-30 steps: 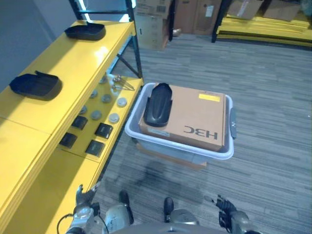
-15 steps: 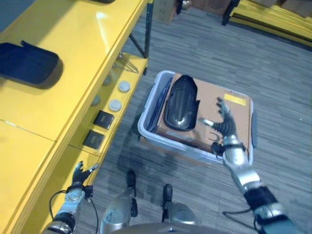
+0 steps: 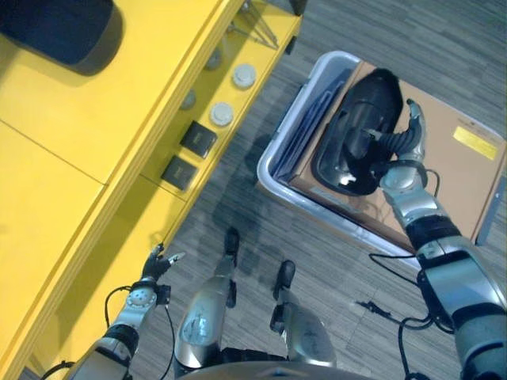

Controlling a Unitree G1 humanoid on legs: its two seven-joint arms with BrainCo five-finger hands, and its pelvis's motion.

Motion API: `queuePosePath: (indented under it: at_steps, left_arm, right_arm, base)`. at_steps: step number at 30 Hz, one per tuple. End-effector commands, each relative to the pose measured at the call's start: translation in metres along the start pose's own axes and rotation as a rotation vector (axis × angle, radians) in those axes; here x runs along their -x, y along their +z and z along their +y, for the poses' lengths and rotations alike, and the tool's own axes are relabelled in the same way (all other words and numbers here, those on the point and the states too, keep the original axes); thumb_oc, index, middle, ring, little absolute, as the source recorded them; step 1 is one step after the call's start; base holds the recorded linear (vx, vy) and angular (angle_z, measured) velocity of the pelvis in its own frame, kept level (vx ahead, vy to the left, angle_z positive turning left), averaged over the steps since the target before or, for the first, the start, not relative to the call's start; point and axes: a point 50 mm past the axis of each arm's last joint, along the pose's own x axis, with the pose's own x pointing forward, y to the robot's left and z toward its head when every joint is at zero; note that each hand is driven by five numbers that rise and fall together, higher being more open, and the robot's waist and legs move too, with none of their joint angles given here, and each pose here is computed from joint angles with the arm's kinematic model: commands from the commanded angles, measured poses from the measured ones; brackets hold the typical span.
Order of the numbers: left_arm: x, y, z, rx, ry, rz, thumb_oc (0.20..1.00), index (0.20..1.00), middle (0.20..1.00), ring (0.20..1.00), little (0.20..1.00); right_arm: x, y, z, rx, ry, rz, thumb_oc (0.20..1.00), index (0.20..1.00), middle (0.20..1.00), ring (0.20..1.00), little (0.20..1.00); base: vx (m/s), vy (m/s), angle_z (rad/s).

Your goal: Move parts from the plastic box to the shelf.

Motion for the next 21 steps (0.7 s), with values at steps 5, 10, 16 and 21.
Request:
queuePosePath:
  at_steps: [5,10,16,21]
  left_arm:
    - [-0.004,0.011,0.002,-0.006,-0.013,-0.04,1.0,1.0,1.0,1.0,1.0]
    - [-0.006,0.021,-0.01,0.012,-0.043,-0.083,1.0,1.0,1.0,1.0,1.0]
    - [-0.007,0.026,-0.015,0.009,-0.071,-0.093,1.0,1.0,1.0,1.0,1.0]
    - [-0.005,0.021,-0.014,0.008,-0.066,-0.092,1.0,1.0,1.0,1.0,1.0]
  right_arm:
    - [0.002,-0.025,-0.001,0.167,0.05,0.161,1.0,1.0,1.0,1.0,1.0]
    - [0.024,-0.065,0.012,0.261,0.035,0.361,1.0,1.0,1.0,1.0,1.0]
    - [0.042,-0.096,0.018,0.203,0.045,0.519,0.2,0.2,0.2,0.2,0.2]
    - [0.051,-0.104,0.022,0.086,0.029,0.54,0.2,0.2,0.2,0.2,0.2]
  base:
    - [0.0,-0.002,0.03]
    - [0.0,0.0,0.0]
    - [0.0,0.0,0.0]
    - [0.0,0.0,0.0]
